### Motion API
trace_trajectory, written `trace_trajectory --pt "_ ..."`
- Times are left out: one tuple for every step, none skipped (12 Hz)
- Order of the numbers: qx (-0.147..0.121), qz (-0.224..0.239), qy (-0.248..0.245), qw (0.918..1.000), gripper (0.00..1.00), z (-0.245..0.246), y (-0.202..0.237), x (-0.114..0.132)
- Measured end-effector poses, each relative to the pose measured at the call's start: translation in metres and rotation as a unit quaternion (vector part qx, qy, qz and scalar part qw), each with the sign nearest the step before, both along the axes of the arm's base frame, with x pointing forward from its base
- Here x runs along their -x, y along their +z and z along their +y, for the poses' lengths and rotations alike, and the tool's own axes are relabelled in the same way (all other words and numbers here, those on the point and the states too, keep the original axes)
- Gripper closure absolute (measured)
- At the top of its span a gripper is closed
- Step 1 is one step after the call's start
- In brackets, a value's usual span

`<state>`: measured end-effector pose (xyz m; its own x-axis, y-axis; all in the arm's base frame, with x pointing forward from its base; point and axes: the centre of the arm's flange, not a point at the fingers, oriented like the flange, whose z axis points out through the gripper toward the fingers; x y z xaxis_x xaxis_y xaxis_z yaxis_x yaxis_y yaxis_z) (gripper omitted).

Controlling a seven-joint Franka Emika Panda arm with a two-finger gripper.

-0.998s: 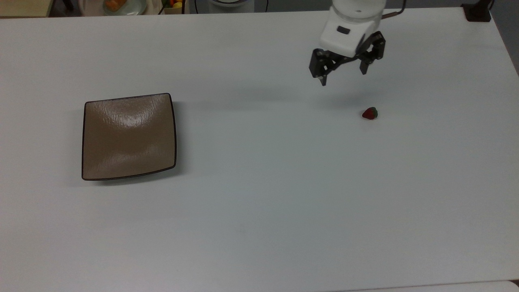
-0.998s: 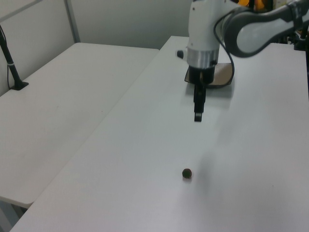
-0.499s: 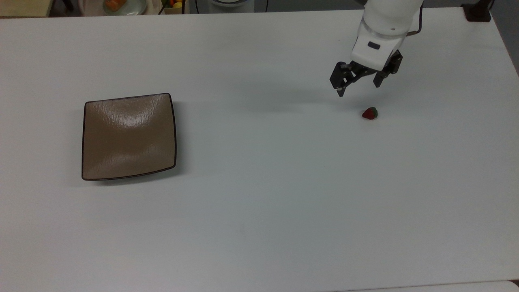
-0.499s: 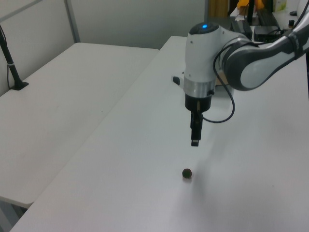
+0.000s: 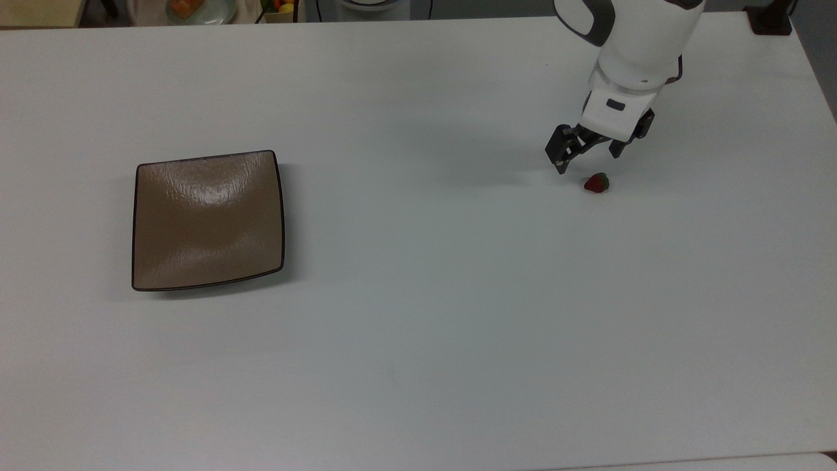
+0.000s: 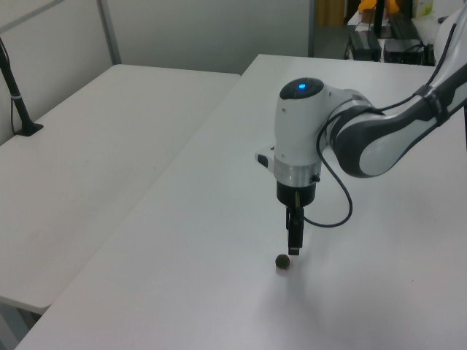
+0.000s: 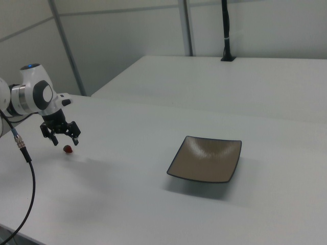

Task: Strawberries on a ceramic plate
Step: 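Lower the open gripper around the red strawberry, then close the gripper on the strawberry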

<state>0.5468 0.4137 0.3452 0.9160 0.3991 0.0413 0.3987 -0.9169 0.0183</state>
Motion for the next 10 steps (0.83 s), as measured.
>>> trace_trajectory --pt "-0.004 -0.005 0.003 1.0000 0.00 0.005 -0.007 0.000" --pt "-0.008 -0.010 0.007 0.9999 0.00 0.010 -0.014 0.001" --pt "-0.010 -0.011 0.011 0.9998 0.00 0.016 -0.022 0.003" --pt "-0.011 -0.012 0.014 0.9998 0.00 0.019 -0.029 0.004" --pt "-0.011 -0.012 0.015 0.9998 0.00 0.021 -0.037 0.004" --pt "-0.012 -0.012 0.017 0.9997 0.00 0.023 -0.045 0.004" --pt "-0.011 -0.012 0.018 0.9997 0.04 0.025 -0.051 0.005" --pt "-0.010 -0.013 0.020 0.9997 0.06 0.025 -0.054 0.004" --pt "-0.008 -0.020 0.025 0.9995 0.15 0.026 -0.052 0.003" --pt "-0.011 -0.027 0.026 0.9992 0.19 0.028 -0.048 0.001"
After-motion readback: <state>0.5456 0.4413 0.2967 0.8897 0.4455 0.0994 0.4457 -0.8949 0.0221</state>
